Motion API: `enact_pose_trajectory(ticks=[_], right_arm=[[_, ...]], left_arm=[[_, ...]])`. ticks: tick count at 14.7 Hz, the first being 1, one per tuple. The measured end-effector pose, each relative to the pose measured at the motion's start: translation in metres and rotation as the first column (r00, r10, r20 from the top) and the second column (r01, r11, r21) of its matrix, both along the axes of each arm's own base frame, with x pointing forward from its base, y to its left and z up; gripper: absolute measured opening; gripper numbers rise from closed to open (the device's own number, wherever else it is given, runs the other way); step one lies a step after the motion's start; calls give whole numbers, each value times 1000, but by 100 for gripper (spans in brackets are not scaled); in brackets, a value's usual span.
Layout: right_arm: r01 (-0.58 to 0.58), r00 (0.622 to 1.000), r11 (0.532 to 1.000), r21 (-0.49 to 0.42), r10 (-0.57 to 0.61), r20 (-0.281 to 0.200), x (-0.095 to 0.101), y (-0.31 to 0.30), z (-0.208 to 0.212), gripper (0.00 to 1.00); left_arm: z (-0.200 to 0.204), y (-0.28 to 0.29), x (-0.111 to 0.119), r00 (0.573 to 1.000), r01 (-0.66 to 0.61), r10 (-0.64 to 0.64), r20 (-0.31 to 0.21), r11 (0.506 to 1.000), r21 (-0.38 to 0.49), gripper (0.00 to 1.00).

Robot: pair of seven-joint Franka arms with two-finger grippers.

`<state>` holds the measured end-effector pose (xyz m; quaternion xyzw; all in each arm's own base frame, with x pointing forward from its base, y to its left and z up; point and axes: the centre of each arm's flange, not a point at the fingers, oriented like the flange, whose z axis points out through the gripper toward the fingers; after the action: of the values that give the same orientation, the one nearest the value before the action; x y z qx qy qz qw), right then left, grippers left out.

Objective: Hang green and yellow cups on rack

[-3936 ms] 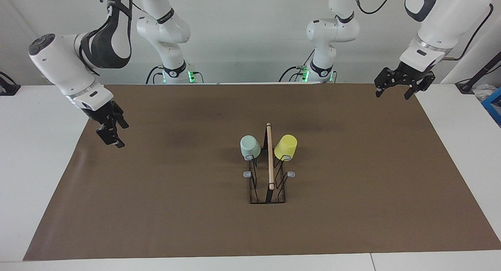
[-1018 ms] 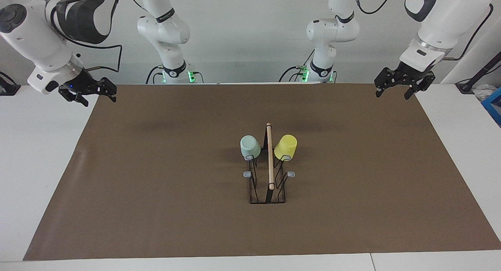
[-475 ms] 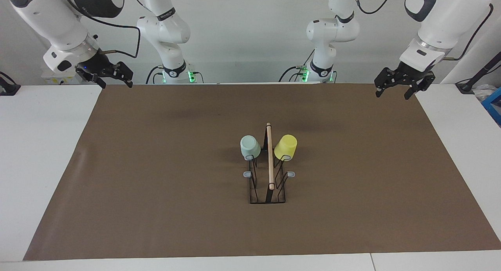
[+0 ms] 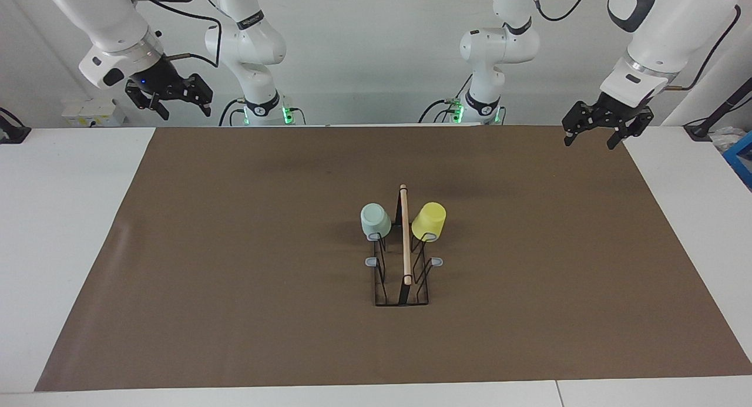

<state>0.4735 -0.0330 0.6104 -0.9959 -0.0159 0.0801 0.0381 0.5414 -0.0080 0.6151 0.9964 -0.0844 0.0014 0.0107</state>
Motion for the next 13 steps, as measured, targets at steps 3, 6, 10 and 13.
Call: enact_pose_trajectory(ticks=[3,6,10,13], right_arm=[[-38,999,999,4,38,-3,0,11,0,100],[-101,995,995,12,101,2,0,46,2,100],[-58,998,998,22,57,36,6,25,2,100],[-44,999,999,27,43,24,17,19,-11,100]], left_arm=[[1,2,1,1000,-3,3,11,1000,0,100],[1,4,1,1000,-8,8,11,1000,0,100],[2,14,1,1000,-29,29,12,999,-14,100],[2,16,1,999,-34,34,12,999,-18,100]])
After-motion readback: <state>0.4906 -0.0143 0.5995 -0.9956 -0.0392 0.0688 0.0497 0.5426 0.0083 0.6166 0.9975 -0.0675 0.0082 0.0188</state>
